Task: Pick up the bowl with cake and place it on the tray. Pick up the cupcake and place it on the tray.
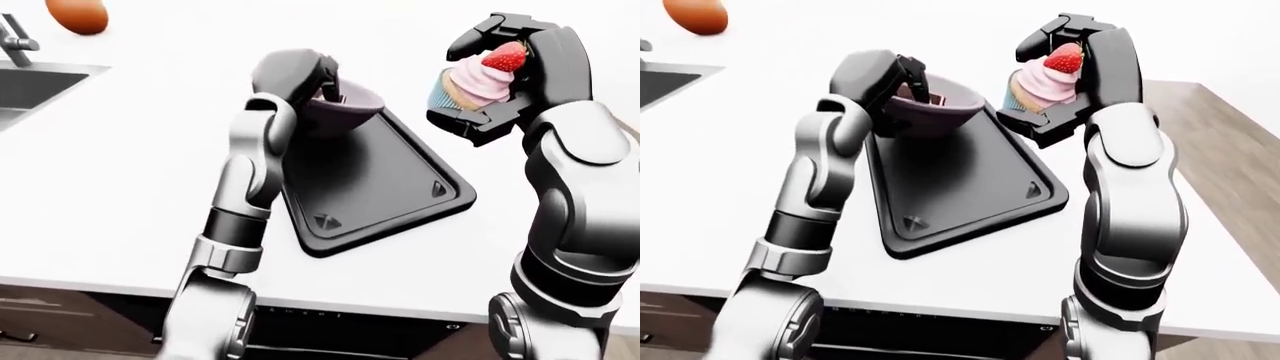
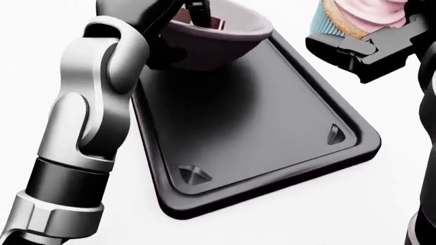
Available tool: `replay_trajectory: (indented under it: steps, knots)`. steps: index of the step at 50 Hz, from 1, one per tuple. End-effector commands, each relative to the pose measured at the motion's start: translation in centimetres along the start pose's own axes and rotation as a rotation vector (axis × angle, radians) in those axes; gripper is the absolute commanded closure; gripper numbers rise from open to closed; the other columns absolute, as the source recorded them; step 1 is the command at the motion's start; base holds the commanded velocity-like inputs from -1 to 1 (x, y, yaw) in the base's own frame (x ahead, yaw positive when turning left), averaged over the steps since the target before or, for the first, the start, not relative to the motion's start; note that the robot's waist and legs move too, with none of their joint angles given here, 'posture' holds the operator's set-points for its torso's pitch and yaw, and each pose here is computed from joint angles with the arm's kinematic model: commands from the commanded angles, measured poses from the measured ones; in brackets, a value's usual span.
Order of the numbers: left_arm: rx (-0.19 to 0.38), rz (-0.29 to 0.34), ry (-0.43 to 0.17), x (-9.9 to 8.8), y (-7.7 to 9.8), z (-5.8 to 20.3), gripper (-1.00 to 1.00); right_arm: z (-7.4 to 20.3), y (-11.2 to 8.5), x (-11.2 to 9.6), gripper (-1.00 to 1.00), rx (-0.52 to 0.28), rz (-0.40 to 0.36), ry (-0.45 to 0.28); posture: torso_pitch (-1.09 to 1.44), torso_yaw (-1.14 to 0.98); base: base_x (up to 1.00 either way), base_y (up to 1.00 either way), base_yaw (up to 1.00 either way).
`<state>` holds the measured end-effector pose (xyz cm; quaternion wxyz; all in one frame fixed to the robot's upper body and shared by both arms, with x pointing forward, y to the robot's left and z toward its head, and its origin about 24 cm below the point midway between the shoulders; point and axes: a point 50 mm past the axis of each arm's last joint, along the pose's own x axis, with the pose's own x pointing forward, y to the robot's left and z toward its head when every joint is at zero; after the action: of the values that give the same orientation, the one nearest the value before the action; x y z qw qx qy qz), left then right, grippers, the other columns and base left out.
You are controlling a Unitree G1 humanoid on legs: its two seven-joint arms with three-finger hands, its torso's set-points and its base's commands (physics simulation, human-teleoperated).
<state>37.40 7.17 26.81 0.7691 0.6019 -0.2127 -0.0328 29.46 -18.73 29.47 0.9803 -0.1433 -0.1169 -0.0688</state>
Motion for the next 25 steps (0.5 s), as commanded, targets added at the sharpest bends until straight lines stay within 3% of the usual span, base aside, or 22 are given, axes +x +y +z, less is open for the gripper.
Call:
replay_trajectory:
  steps: [1, 6, 16, 25]
  knots:
    - [0.01, 0.085, -0.038, 0.1, 2.0, 0.9, 0.33, 1.6, -0.6, -0.2, 1.0, -0.004, -0.033, -0.081, 0.0, 0.0, 0.0, 0.0, 0.0]
    - [0.007, 0.089, -0.044, -0.3, 2.2, 1.1, 0.31, 1.6, -0.7, -0.2, 1.0, -0.003, -0.033, -0.081, 0.0, 0.0, 0.0, 0.0, 0.0]
    - [-0.013, 0.134, -0.064, -2.8, 4.2, 2.0, 0.26, 2.1, -0.7, -0.3, 1.0, -0.005, -0.034, -0.086, 0.0, 0.0, 0.0, 0.0, 0.0]
    - [-0.028, 0.13, -0.064, -3.9, 3.7, 1.9, 0.1, 2.3, -0.6, -0.4, 1.0, -0.005, -0.03, -0.087, 0.0, 0.0, 0.0, 0.0, 0.0]
